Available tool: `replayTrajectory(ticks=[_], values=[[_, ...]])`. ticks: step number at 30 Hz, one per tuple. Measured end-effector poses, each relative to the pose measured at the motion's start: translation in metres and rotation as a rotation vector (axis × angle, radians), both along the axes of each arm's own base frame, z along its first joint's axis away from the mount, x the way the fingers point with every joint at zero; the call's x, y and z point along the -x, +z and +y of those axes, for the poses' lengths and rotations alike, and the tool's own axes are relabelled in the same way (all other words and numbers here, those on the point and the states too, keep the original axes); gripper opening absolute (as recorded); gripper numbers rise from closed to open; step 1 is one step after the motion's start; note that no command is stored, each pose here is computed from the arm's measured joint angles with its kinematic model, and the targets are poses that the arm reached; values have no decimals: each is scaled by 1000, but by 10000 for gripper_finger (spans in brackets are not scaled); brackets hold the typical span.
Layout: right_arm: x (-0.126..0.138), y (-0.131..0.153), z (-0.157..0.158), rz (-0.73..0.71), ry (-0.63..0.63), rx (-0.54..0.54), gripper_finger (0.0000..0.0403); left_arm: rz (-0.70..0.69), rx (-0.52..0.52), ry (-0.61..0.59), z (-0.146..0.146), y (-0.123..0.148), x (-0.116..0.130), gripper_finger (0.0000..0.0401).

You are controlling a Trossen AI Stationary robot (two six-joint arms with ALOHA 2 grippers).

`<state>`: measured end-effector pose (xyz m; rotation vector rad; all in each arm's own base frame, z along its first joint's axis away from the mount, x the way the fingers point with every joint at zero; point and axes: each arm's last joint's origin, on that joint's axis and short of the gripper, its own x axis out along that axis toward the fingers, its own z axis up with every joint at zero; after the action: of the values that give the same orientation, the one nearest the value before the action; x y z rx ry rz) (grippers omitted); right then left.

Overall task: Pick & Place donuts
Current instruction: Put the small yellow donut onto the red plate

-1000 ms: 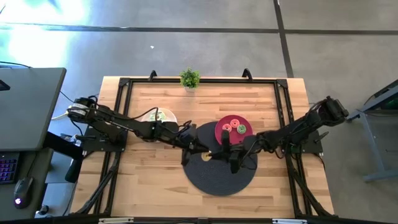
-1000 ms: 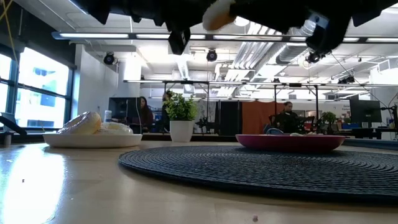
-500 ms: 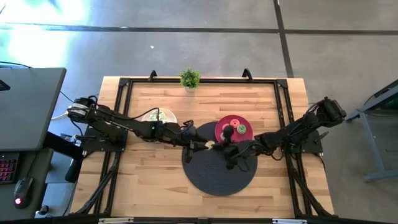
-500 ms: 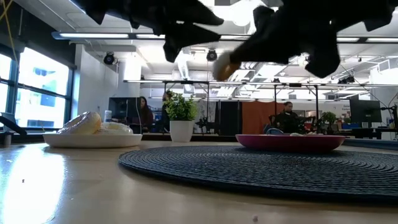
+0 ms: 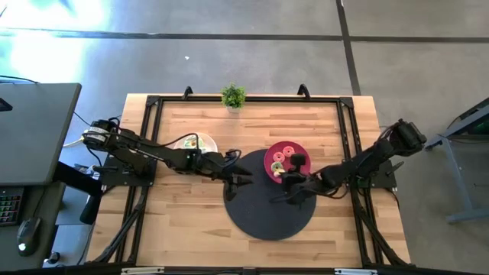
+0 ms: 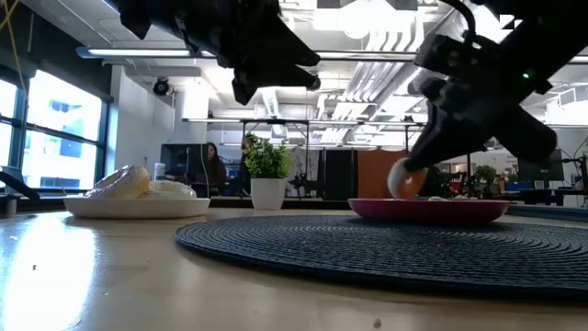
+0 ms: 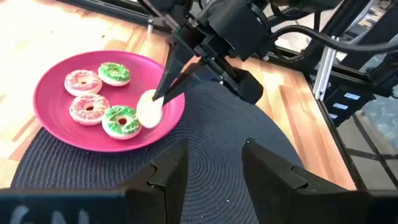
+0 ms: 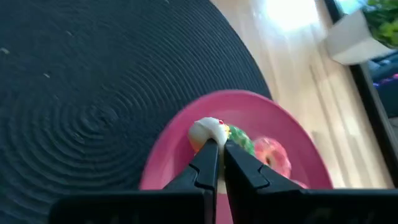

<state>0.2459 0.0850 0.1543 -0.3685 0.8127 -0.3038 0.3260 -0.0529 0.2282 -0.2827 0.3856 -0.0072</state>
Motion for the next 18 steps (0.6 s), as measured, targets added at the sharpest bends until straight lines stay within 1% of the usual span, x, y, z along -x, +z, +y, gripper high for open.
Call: replayTrajectory(ticks=[4,6,8,13,15,18], values=[[6,-1,2,9,-37,72,11,1,0,0,0,0,0,145],[7,-2,2,23,-43,80,11,5,-1,0,0,-1,0,145],[10,-4,1,41,-63,57,11,8,-1,0,0,-1,0,145],[21,-10,-2,143,-119,-19,11,1,0,1,0,0,0,145],[23,-11,-3,152,-141,-26,11,0,-1,1,0,0,0,145],[23,-11,-3,152,-137,-13,11,2,-1,1,0,0,0,145]])
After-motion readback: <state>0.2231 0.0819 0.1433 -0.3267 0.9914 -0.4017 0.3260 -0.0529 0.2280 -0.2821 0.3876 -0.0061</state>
